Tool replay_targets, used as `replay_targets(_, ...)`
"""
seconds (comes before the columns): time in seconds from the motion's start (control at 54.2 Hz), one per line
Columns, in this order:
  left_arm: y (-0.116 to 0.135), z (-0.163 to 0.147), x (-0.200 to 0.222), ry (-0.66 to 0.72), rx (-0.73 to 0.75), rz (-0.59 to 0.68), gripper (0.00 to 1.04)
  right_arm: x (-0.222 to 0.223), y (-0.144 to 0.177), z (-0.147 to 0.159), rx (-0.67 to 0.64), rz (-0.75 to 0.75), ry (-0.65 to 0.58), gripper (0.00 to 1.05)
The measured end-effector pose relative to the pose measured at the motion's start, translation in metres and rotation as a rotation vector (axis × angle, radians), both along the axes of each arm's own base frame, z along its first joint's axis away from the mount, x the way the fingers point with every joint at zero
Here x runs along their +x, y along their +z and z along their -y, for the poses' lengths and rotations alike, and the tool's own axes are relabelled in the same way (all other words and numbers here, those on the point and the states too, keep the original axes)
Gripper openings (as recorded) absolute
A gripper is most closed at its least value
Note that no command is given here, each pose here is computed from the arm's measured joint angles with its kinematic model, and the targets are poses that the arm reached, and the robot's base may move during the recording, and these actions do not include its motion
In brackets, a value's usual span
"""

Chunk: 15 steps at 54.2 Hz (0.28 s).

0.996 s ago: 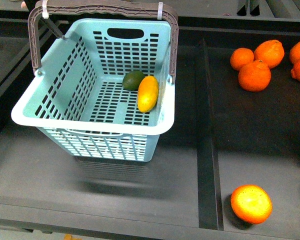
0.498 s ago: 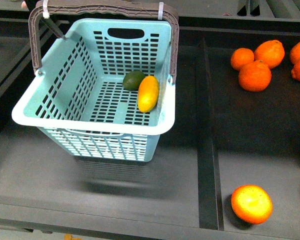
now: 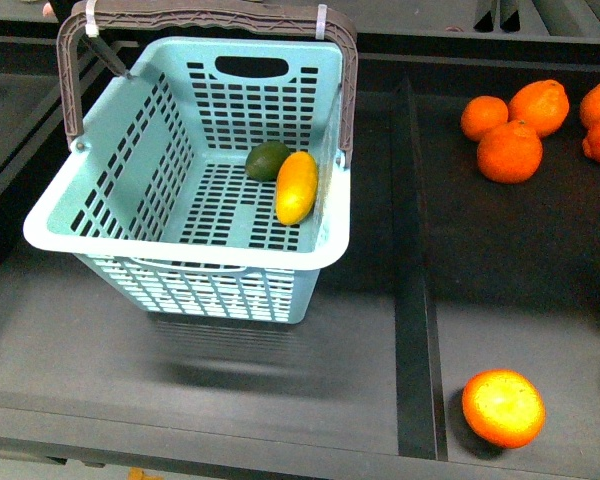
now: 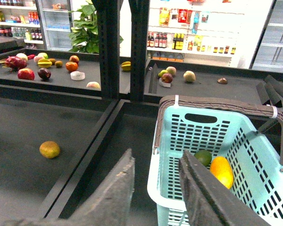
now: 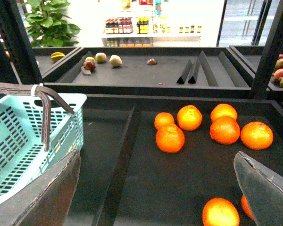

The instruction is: Pick mango and avocado into basket

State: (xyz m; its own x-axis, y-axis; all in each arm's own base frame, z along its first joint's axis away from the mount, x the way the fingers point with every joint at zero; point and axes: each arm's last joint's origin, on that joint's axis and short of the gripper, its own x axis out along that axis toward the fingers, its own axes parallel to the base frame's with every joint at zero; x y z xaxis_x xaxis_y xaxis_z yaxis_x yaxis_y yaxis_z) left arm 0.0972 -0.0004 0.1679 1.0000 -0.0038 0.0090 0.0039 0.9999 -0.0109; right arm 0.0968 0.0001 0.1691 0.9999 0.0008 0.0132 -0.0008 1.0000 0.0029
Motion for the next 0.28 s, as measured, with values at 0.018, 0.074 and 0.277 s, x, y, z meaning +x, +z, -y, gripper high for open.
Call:
replay_targets(0.018, 0.0, 0.0, 0.0, 0.0, 0.0, 0.0, 0.4, 0.0, 0.0, 0.0, 0.0, 0.0, 0.0, 0.96)
replay_targets(0.074, 0.0, 0.0, 0.0, 0.0, 0.0, 0.0, 0.49, 0.0, 0.0, 0.0, 0.0, 0.0, 0.0, 0.96)
replay_targets(0.277, 0.0, 0.0, 0.0, 0.0, 0.0, 0.0, 0.9, 0.0, 0.0, 0.0, 0.0, 0.0, 0.0, 0.96)
